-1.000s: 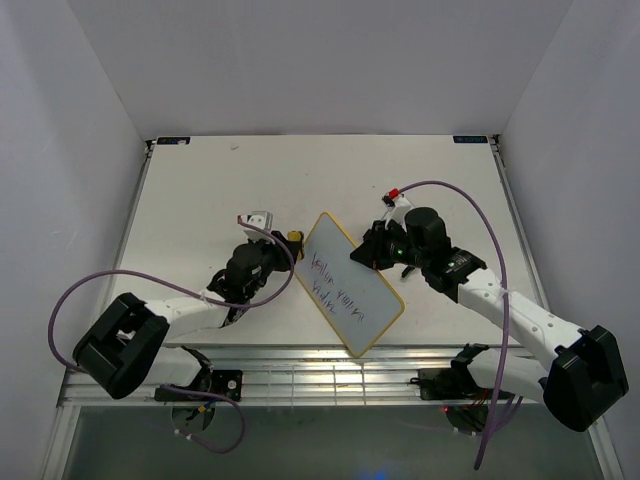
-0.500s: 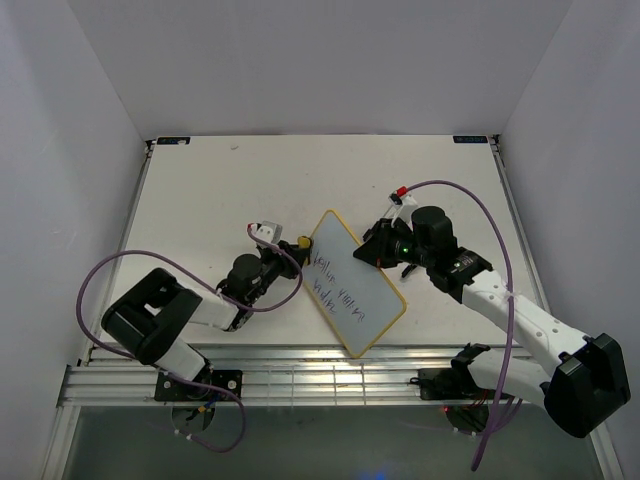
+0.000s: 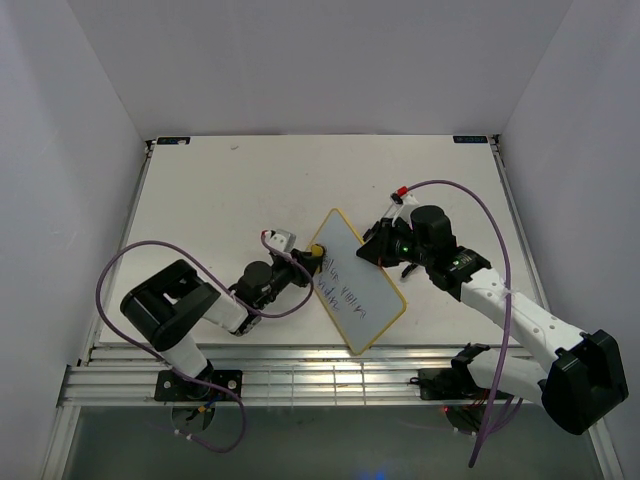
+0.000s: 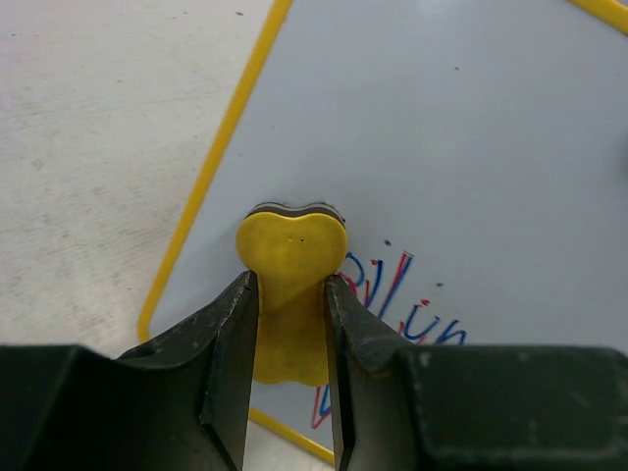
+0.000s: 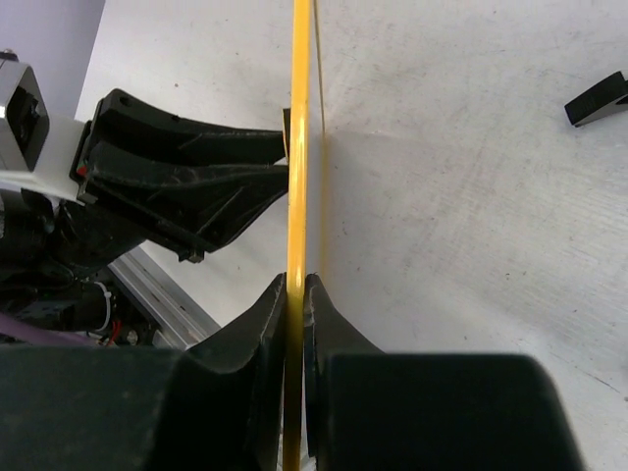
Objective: Erase the whiteboard
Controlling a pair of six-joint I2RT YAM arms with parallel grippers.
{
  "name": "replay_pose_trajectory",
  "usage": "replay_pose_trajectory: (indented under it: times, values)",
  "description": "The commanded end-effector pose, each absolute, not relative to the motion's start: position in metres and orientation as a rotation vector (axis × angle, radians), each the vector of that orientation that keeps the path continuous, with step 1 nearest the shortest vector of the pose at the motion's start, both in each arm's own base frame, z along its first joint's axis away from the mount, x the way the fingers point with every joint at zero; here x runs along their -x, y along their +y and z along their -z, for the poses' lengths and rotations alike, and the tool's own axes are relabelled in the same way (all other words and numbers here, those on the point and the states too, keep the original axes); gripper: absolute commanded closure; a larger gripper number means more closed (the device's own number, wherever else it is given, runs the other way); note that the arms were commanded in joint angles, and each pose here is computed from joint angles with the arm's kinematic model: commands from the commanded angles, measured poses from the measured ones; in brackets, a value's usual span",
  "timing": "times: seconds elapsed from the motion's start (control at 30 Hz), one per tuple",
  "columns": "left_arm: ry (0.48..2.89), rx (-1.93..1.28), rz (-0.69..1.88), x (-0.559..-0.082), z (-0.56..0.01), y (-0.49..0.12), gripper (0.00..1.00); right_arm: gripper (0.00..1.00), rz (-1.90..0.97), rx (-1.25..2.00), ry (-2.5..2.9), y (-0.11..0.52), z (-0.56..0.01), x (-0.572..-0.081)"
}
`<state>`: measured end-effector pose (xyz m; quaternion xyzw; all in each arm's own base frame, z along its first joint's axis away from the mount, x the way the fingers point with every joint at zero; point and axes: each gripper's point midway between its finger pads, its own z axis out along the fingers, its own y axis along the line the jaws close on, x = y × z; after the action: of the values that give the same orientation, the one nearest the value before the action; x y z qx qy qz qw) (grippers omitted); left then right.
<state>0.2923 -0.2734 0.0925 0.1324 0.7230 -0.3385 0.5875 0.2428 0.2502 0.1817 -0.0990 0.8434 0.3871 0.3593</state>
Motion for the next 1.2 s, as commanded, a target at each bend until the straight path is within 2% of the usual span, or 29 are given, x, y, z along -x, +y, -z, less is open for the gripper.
replay_pose_trajectory:
  times: [0.0,0.53,0.97,1.17]
  values:
    - [1.675,-0.395,0.884,-0.27,-0.093,-0.303,0.96,0.92,-1.048,0.325,2.092,0.261,-0.203,-0.242]
    - [1.657,-0.498,0.977,-0.235,-0.093,-0.364,0.95,0.92,-1.109,0.346,2.136,0.265,-0.179,-0.231]
    - [1.77,-0.171,0.789,-0.311,-0.078,-0.28,0.95,0.92,-1.032,0.452,2.242,0.259,-0.147,-0.223]
    - [1.756,-0.158,0.758,-0.341,-0.082,-0.27,0.95,0.92,-1.046,0.51,2.279,0.261,-0.136,-0.218]
